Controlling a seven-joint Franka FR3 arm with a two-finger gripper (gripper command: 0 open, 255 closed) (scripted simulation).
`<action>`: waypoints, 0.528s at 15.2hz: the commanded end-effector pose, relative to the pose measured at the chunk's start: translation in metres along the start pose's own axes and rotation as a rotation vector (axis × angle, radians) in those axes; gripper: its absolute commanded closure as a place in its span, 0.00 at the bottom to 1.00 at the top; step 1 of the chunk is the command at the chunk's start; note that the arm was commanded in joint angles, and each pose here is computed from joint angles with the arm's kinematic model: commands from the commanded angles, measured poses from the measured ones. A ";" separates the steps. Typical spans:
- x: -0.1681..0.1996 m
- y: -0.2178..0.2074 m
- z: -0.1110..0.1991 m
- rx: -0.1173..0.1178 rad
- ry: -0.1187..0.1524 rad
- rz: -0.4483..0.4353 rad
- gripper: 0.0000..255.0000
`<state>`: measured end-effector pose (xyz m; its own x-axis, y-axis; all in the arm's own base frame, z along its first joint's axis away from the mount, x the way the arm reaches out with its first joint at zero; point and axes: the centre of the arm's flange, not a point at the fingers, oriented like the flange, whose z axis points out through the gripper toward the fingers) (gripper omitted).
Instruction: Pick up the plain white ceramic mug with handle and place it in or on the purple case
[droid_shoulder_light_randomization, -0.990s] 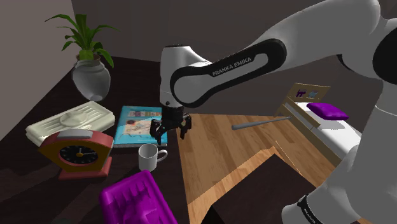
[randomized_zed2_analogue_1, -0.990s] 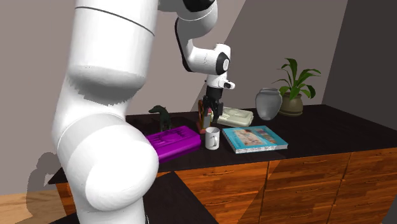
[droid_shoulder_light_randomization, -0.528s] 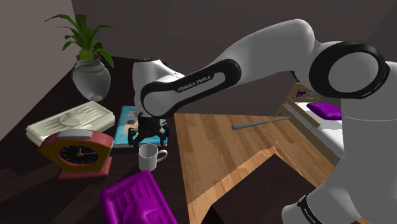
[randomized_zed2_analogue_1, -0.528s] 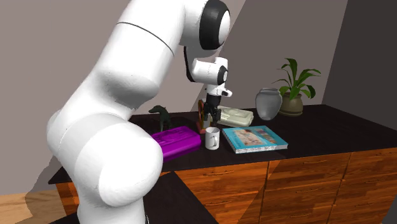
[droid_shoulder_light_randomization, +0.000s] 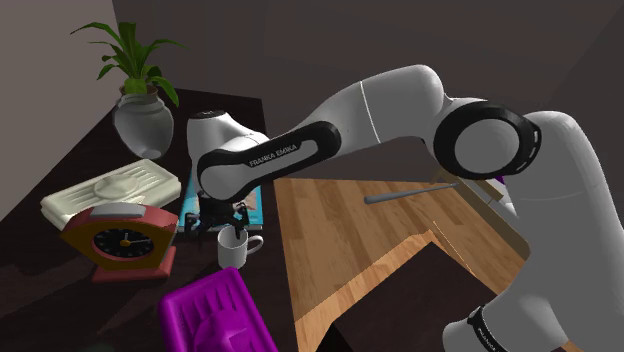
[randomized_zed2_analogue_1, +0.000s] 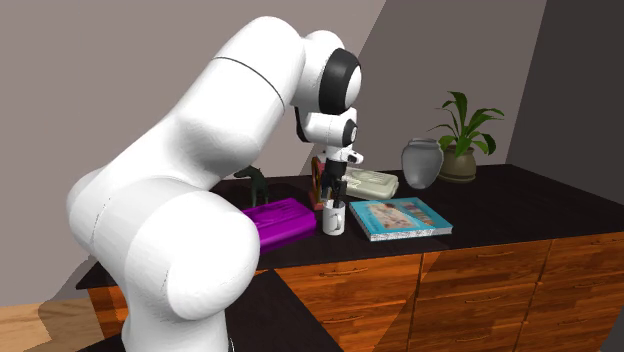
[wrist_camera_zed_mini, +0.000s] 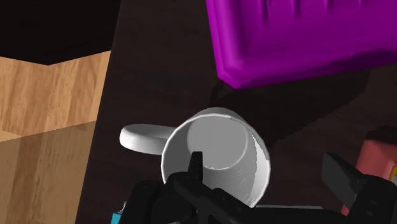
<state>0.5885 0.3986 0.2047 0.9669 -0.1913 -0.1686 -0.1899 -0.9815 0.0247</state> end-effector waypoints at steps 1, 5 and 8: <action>-0.001 -0.002 0.010 0.000 0.000 0.000 0.00; -0.001 -0.002 0.024 0.000 0.000 0.000 0.00; 0.000 -0.002 0.024 0.000 0.000 0.000 0.00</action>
<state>0.5845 0.4007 0.1818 0.9669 -0.1918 -0.1684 -0.1904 -0.9814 0.0248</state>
